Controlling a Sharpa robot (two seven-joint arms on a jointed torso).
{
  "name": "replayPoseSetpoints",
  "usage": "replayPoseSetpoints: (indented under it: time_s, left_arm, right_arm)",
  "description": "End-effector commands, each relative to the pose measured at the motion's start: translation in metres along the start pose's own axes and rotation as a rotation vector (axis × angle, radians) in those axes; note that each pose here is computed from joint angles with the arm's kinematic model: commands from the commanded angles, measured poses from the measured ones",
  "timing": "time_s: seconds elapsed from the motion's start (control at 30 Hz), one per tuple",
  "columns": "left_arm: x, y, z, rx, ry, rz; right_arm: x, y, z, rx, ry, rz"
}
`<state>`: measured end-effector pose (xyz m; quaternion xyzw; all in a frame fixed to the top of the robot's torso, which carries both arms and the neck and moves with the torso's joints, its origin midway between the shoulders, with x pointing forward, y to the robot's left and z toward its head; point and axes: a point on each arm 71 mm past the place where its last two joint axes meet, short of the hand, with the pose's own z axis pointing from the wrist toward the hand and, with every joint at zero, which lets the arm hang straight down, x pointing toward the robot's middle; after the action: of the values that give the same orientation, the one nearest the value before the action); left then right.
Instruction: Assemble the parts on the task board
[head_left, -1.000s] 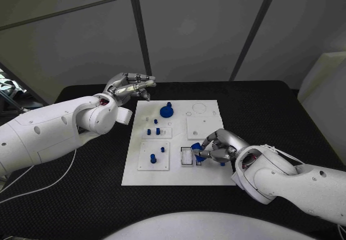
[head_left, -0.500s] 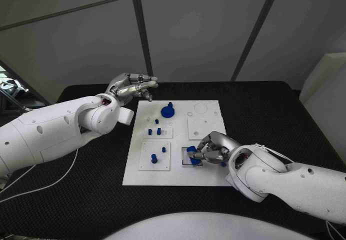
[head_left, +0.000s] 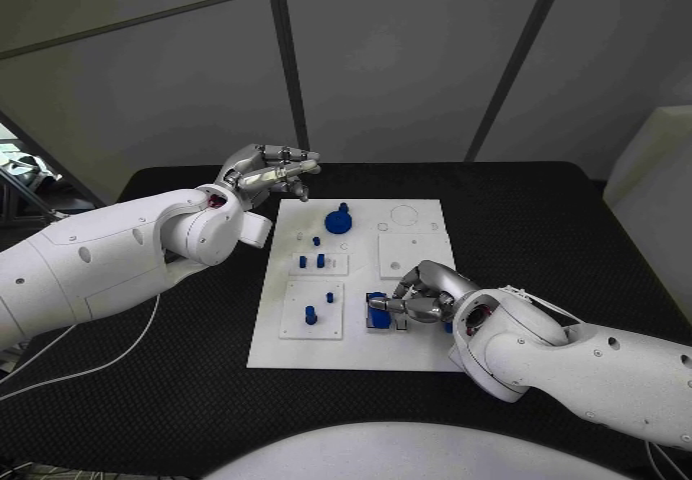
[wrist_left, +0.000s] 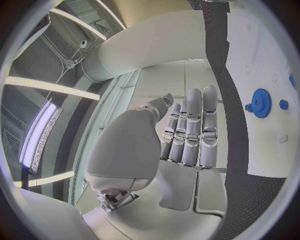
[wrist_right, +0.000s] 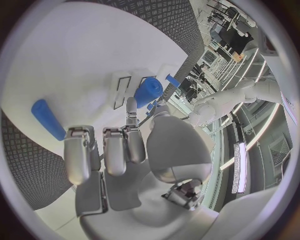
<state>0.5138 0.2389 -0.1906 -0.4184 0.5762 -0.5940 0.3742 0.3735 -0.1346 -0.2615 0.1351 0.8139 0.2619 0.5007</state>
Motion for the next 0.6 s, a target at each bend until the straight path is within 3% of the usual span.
replayPoseSetpoints:
  time_s: [0.03,0.33,0.6]
  left_arm:
    - [0.0014,-0.0013,0.0002,0.002,0.012,-0.003]
    - [0.0007,-0.0014,-0.0002,0.002,0.009,-0.002]
    - [0.0002,-0.0014,-0.0005,0.001,0.010,-0.002]
  right_arm:
    - [-0.0024,0.0014,0.0004,-0.012,-0.031,-0.012]
    - [-0.0052,0.0005,-0.0001,-0.018,-0.059,-0.023]
    - [-0.0050,0.0051,-0.0041,-0.065,-0.052,-0.050]
